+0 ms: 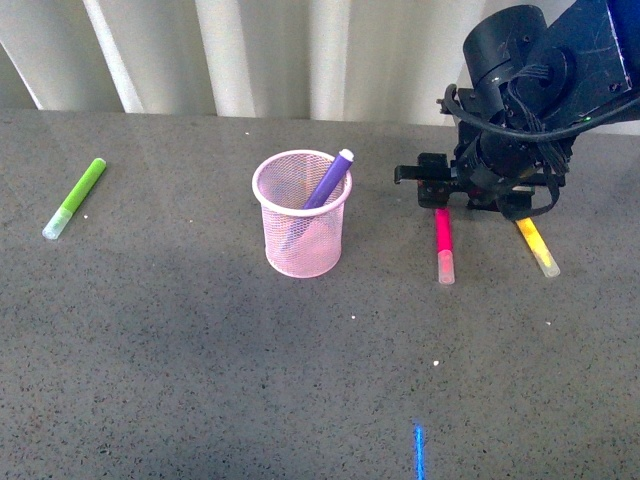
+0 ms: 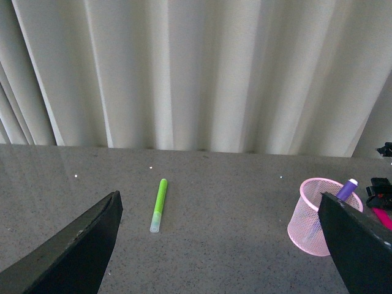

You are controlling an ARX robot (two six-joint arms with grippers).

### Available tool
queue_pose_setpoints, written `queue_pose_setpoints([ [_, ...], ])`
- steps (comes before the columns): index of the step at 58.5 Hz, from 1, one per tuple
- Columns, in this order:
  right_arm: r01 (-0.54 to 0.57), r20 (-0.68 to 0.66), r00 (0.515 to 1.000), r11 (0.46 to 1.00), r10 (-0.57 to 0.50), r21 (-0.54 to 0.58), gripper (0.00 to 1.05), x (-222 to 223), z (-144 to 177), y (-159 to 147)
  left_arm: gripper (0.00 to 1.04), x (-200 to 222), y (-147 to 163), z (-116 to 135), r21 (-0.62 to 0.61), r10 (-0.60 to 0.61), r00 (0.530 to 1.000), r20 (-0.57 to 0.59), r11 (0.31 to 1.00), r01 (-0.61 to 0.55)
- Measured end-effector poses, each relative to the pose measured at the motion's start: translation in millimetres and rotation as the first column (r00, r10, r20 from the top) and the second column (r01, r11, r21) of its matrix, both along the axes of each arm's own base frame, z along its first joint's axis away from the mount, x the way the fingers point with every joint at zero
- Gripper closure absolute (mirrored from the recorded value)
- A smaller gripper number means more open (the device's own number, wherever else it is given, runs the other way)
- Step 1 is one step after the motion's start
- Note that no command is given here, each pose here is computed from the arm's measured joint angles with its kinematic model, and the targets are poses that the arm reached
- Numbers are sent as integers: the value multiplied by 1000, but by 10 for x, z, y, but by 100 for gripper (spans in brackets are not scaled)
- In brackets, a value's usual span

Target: Insert purple and pink pens into pink cup

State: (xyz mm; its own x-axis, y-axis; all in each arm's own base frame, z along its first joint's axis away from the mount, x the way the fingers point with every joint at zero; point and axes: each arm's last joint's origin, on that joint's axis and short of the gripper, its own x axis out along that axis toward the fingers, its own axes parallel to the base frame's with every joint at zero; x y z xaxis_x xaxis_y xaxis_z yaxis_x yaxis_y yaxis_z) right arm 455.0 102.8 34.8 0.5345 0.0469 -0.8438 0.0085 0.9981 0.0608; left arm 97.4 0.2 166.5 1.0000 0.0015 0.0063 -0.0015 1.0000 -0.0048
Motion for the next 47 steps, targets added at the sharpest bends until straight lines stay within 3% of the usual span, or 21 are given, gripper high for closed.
queue_pose_setpoints([
  [12, 13, 0, 1000, 1000, -13, 8, 89, 19, 0, -82, 7, 0, 0, 0, 0, 0, 1000, 0, 1000, 0],
  [15, 14, 0, 1000, 1000, -14, 13, 92, 22, 0, -96, 7, 0, 0, 0, 0, 0, 1000, 0, 1000, 0],
  [32, 22, 27, 999, 998, -23, 58, 93, 1, 1, -169, 7, 0, 0, 0, 0, 0, 1000, 0, 1000, 0],
  [40, 9, 79, 997, 986, -23, 169, 93, -61, 92, -184, 7, 0, 0, 0, 0, 0, 1000, 0, 1000, 0],
  [47, -36, 186, 982, 959, -18, 280, 93, -134, 434, -182, 7, 0, 0, 0, 0, 0, 1000, 0, 1000, 0],
])
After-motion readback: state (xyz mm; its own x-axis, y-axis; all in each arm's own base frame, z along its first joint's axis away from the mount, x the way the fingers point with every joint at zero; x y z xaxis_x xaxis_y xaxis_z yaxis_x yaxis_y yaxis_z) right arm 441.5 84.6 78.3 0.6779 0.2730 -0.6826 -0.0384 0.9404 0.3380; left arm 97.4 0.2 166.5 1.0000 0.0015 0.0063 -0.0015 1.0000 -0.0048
